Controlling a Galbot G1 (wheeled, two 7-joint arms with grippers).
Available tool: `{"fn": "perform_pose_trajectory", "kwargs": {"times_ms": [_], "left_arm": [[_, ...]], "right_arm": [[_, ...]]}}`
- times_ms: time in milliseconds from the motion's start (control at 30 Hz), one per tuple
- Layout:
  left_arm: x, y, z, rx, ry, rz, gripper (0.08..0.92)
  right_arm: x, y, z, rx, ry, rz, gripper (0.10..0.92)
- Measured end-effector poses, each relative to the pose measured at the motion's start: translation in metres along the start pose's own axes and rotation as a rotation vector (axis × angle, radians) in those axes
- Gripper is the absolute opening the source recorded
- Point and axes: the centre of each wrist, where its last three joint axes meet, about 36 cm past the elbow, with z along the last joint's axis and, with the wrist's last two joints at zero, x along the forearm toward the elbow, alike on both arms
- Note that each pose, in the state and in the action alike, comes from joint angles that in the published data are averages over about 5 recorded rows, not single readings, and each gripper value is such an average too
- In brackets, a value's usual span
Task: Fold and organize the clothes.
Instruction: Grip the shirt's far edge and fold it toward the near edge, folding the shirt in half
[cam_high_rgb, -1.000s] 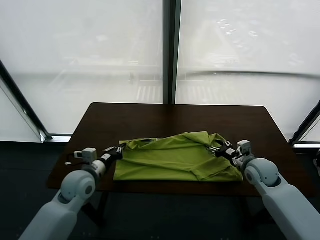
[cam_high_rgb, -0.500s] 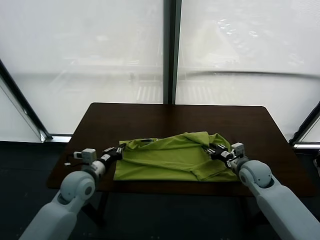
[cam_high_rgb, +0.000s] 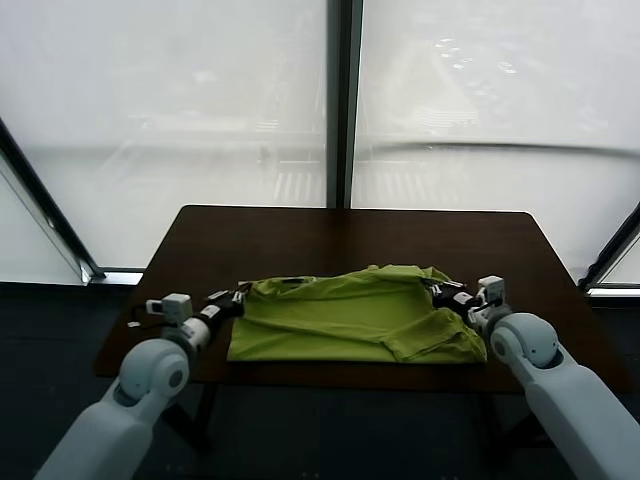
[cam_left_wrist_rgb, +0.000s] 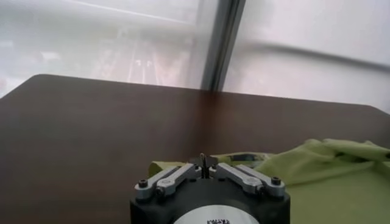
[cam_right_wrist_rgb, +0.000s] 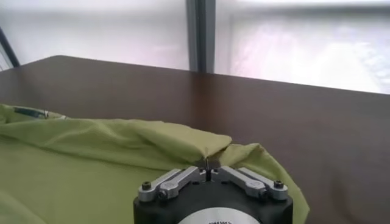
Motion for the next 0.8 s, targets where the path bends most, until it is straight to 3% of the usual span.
{"fn": "perform_pose_trajectory", "kwargs": {"times_ms": [500, 800], "left_arm": [[0.03, -0.006, 0.0, -0.013, -0.02, -0.002, 0.18], [0.051, -0.013, 0.02, 0.01, -0.002, -0.006, 0.182]], "right_arm": [[0.044, -0.013, -0.015, 0.009, 0.018, 0.027, 0.14], [0.069, -0.015, -0.022, 0.07, 0.075, 0.03, 0.14]]}}
